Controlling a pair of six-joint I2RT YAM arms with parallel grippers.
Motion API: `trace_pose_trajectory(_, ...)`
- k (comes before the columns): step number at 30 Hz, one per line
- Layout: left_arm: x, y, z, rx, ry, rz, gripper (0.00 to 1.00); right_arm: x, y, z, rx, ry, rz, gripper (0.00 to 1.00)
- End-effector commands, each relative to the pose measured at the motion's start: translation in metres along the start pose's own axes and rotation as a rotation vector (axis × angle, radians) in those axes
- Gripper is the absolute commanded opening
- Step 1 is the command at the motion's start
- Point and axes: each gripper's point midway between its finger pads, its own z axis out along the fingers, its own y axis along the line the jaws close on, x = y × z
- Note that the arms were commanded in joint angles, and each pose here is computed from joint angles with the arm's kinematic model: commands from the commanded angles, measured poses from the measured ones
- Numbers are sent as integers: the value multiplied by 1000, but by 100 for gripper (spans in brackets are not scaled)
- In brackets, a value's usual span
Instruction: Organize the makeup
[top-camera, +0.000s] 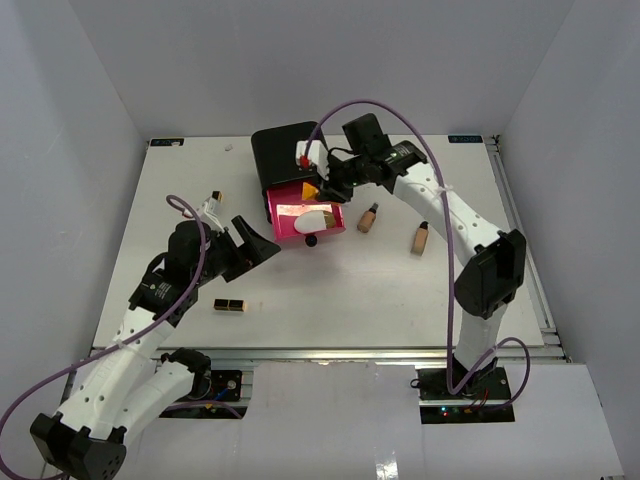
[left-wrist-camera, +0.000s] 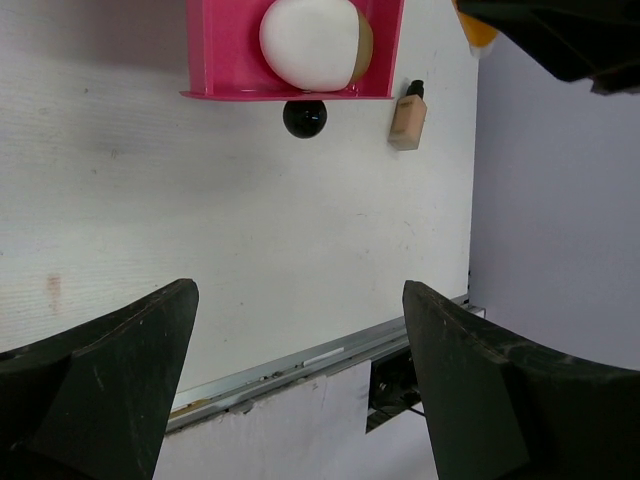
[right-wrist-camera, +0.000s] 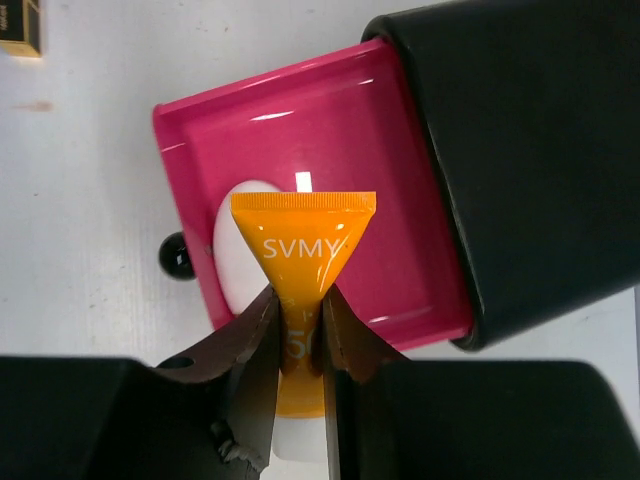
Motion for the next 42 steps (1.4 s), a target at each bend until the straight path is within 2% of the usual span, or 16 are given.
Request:
trace_pose_trajectory(1,7,3,-8,31,-5,-11,94,0,-30,25,87,79,-80,18)
trace_pose_trajectory(13,25,18,-11,40,-4,-76,94,10,-40,74,122,179,-192,22)
trace_pose_trajectory(21,27,20,-9,36,2,-77,94,17,-38,84,124,203,-201,34)
trace_pose_trajectory(28,26,19,-9,39,3,-73,94,16,-38,82,130,200,-199,40)
trace_pose_trajectory(42,20,15,-6,30,1,-42,94,-43,-7,30,95,28,-112,46)
